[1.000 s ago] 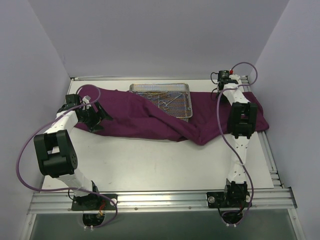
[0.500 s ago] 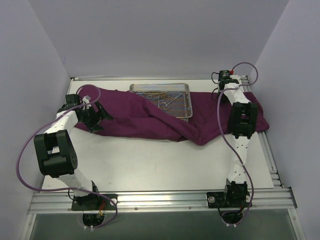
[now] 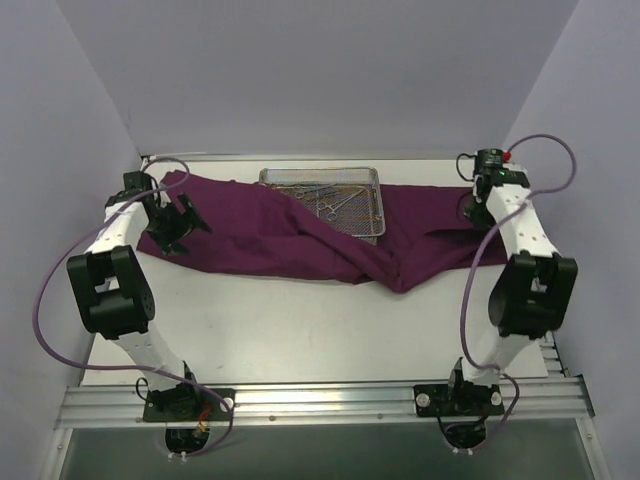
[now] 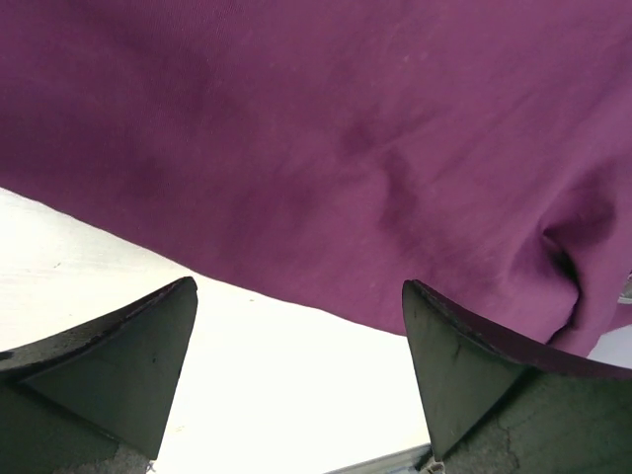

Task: Open and lay out the surgical kit
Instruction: Open the surgical kit at the center of the board.

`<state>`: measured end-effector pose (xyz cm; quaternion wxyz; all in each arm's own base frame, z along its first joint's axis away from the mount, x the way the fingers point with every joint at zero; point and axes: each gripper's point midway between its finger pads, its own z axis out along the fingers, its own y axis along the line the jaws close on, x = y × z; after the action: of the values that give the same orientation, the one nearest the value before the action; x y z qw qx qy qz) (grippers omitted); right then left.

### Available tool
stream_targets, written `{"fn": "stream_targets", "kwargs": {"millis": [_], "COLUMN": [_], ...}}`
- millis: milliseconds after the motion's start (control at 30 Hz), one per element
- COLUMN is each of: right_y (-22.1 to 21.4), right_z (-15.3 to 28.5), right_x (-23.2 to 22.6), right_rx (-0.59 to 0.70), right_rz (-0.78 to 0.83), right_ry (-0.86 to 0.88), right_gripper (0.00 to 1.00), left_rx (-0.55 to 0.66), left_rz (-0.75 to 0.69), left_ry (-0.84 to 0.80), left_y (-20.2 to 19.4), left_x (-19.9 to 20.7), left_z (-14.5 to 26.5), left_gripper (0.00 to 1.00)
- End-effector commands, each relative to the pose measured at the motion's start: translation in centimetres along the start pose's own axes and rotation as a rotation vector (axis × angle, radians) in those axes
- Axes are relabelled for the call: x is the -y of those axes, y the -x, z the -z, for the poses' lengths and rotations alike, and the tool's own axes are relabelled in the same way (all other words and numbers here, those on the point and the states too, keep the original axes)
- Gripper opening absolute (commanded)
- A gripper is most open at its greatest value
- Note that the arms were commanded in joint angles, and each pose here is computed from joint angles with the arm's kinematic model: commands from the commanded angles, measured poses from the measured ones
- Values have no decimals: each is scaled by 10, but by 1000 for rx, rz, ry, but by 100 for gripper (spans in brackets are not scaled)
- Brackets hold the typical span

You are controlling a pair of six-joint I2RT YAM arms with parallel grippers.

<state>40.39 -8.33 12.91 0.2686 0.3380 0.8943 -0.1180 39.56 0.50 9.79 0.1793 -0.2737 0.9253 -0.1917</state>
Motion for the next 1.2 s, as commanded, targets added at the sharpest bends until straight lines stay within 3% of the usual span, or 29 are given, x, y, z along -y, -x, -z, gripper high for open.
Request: {"fn": "stream_targets", "kwargs": {"millis": [0,33,200,367,467,500,533,633,733,800,967,1167], "right_y": [-28,-58,-119,-170,-163,-144,-133,-87,-50,-39,-56,-93], "right_z": [42,44,81,87,80,78,77,80,84,88,120,148], "right_x": [70,96,175,205,196,192,187,151,101,39,-109,-209], "right_rx": [-49,-127,-189,-335,-359,-313,-284,-172,-88,-47,-5,-14], "right_rz": [-104,-108,-348,-413,-354,-349,-331,-222,-109,-5,255,425], "right_ry": [-126,-197,-281,-366,-297,-266,-239,-78,53,223,574,813], "right_gripper": [0,0,0,0,25,40,49,69,72,72,70,71], "left_rx": [-99,-105,-121,-126,-129,-129,-117,-89,-65,-63,-28,-27], "left_rz": [49,55,44,44,53,51,40,-17,-85,-92,-97,-115], "left_ry": [-26,-69,-140,-108,-126,-135,-149,-197,-219,-229,-231,-222], "left_y": [-17,-16,-11,-12,-12,-13,-10,-7,-13,-17,-23,-35], "left_x": [-3,1,16,13,16,18,22,37,53,56,61,62], "left_z": [-8,-13,-17,-12,-12,-11,-8,1,10,13,28,38], "left_gripper": [94,94,94,94,94,94,94,94,100,94,94,93]}}
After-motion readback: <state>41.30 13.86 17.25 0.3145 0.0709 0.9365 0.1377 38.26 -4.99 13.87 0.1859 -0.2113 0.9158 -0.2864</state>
